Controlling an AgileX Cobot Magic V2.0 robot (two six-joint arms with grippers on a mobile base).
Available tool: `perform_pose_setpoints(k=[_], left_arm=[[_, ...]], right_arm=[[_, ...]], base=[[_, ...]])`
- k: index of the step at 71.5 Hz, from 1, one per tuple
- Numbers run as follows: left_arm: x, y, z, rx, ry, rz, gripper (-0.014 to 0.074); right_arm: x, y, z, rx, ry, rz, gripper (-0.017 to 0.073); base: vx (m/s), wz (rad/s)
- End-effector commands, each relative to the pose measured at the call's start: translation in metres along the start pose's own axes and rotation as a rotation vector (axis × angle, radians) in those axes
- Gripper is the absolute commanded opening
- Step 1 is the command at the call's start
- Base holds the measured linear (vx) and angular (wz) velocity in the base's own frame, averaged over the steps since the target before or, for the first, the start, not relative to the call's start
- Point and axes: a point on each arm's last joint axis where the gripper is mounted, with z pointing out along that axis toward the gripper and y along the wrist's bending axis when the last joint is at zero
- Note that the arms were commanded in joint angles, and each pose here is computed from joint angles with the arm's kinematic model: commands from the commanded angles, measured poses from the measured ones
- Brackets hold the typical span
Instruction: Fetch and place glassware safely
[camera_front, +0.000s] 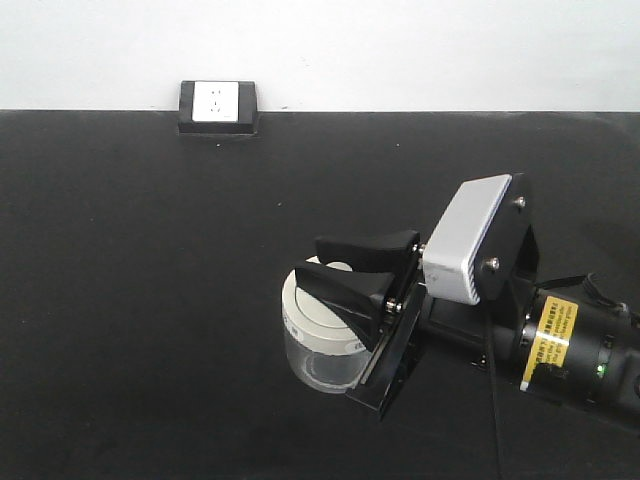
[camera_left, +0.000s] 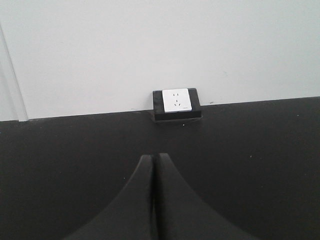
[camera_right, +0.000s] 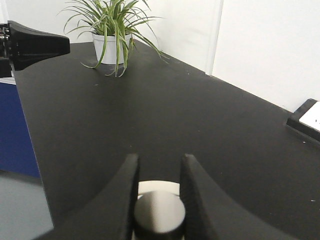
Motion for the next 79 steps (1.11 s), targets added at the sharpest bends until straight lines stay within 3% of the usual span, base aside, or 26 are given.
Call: perform_pose_setpoints(k=[1,27,39,46,66,79], left_arm=[[-0.015,-0.001,0.0,0.008,-0.096,-0.018,-0.0007],[-0.015,-0.001,0.0,0.008,-0.096,-0.018,-0.0007],[-0.015,-0.001,0.0,0.008,-0.096,-0.018,-0.0007],[-0.015,-0.001,0.0,0.008,-0.096,-0.018,-0.0007],[-0.015,-0.001,0.0,0.008,-0.096,-0.018,-0.0007],[-0.015,-0.001,0.0,0.008,-0.096,-0.018,-0.0007]], right_arm=[[-0.021,0.003,-0.004,-0.032,-0.111,-0.003,0.0],[-0.022,0.004,-0.004,-0.035,-0.118,0.004,0.0],[-0.016,-0.004,0.0,0.019,-0.091,0.057,0.0],[-0.01,-0.01,0.005,0.023,-0.086,0.026,0.0],[0.009,-0.053,0.021,0.005,-0.142,0.016,0.0],[0.023,-0.088,0.035,-0.051,-0.142,-0.028,0.0]], base=[[0.0,0.0],[0.0,0.0],[0.0,-0.01],[0.0,0.0],[0.0,0.0],[0.0,0.0]])
